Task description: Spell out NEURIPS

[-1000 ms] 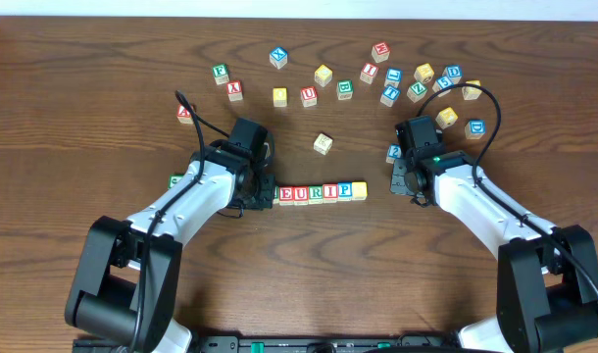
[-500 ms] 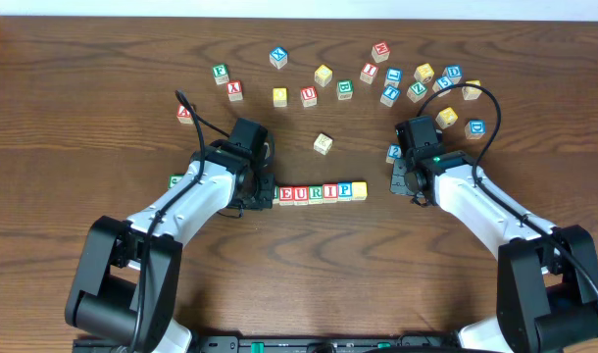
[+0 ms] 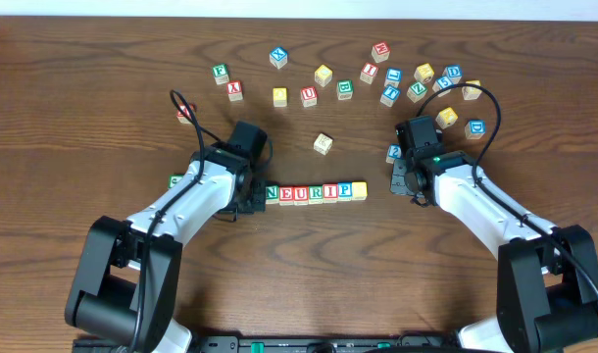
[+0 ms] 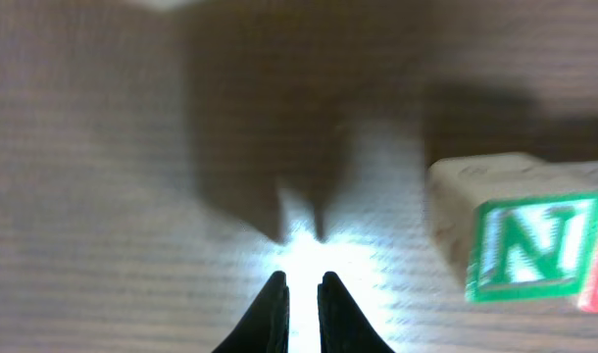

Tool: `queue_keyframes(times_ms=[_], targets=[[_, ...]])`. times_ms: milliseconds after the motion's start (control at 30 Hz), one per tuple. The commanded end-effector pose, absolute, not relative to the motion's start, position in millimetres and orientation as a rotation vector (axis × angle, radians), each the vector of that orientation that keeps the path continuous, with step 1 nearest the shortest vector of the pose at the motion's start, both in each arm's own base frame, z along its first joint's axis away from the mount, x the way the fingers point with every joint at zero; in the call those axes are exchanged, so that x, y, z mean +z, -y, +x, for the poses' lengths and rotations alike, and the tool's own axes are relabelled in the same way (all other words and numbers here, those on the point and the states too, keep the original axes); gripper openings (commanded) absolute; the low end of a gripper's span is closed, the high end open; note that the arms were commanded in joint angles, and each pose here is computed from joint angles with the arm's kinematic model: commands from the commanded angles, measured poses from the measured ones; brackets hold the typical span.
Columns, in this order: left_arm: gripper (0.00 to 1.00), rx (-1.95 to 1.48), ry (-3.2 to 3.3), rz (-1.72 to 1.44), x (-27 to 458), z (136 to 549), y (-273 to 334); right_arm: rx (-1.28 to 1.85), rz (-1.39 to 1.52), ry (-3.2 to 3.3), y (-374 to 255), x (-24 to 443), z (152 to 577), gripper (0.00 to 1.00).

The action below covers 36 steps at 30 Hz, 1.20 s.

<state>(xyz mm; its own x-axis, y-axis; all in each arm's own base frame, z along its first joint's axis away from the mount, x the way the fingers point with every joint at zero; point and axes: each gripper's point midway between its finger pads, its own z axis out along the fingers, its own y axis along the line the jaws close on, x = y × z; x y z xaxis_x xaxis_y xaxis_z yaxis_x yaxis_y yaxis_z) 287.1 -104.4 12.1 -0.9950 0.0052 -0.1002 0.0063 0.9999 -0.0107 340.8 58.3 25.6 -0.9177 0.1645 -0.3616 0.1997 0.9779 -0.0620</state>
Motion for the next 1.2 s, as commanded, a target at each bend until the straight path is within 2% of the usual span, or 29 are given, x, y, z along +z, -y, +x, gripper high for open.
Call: queue_keyframes(times_ms=[0,267,567,1167], targets=[[0.12,0.036,-3.068,-0.054,8.9,279.7,97.6,-0.16,0.242,-2.775,-54.7,21.7,338.9,0.01],[0.08,-0.018,-3.157,-0.098,8.3,259.0,103.3,-0.163,0.227,-2.777,-54.6,21.6,338.8,0.03],[0.08,-0.014,-3.165,0.063,10.1,242.9,131.5,-0.168,0.23,-2.767,-53.9,22.5,340.9,0.03],[0.08,-0.144,-2.946,0.169,49.1,252.0,181.3,-0.176,0.234,-2.752,-52.8,23.7,343.8,0.03]])
